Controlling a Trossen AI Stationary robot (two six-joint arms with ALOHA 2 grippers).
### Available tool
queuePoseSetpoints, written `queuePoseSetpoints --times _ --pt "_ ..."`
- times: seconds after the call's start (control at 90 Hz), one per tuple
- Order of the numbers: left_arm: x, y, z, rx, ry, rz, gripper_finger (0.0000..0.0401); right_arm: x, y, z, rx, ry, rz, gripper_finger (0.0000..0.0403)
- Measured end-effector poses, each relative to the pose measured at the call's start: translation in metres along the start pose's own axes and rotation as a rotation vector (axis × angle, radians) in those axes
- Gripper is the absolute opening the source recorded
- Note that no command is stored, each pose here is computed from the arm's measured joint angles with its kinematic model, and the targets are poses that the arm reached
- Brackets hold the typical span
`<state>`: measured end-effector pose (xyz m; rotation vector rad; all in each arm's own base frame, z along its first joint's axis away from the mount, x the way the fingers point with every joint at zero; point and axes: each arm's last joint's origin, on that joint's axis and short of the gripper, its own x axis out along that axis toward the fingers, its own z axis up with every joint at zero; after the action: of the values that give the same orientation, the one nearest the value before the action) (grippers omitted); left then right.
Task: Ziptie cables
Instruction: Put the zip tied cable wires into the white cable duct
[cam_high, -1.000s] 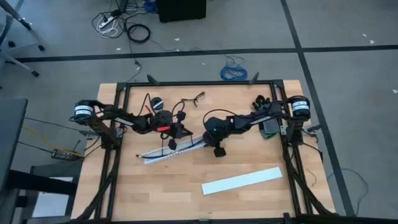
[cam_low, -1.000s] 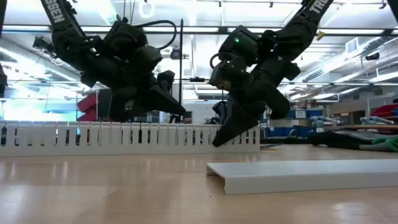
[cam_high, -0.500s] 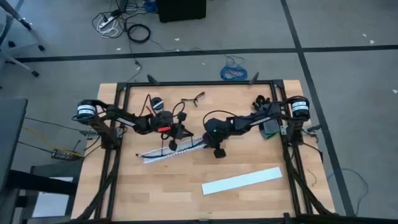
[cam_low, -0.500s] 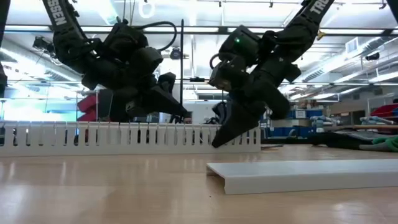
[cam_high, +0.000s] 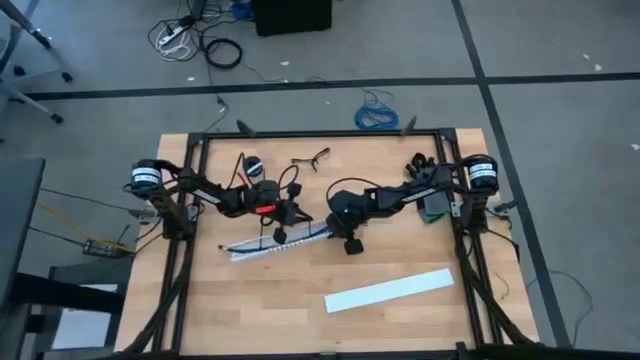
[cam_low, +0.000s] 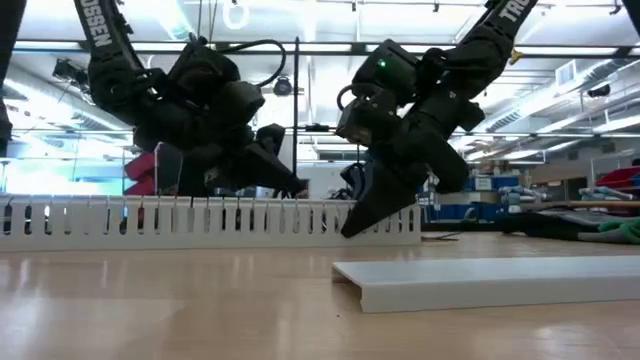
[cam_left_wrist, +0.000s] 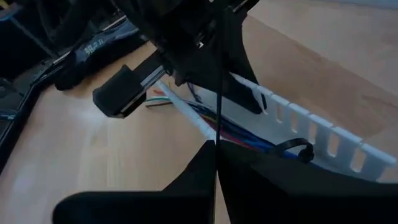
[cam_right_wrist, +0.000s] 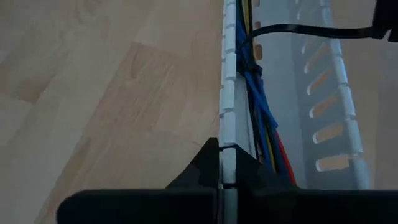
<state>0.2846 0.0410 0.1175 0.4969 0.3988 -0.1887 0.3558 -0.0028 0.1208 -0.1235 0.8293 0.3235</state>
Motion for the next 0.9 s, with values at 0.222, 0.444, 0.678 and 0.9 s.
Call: queuePoseSetpoints --times 0.222,0.444,0.678,0.9 --pt "0.003 -0.013 0.008 -0.016 -0.026 -0.038 0.0000 0.000 0.000 0.000 -0.002 0.002 0.003 0.0000" --pt "0.004 -0.020 0.012 -0.064 -0.020 -0.067 0.0000 0.000 0.001 0.000 -0.003 -0.002 0.010 0.0000" --pt "0.004 -0.022 0.009 -0.089 0.001 -0.116 0.0000 0.000 0.000 0.001 -0.005 -0.007 0.006 0.0000" --pt "0.003 -0.022 0.005 -0.093 0.049 -0.113 0.0000 0.000 0.000 0.001 -0.004 -0.006 0.003 0.0000"
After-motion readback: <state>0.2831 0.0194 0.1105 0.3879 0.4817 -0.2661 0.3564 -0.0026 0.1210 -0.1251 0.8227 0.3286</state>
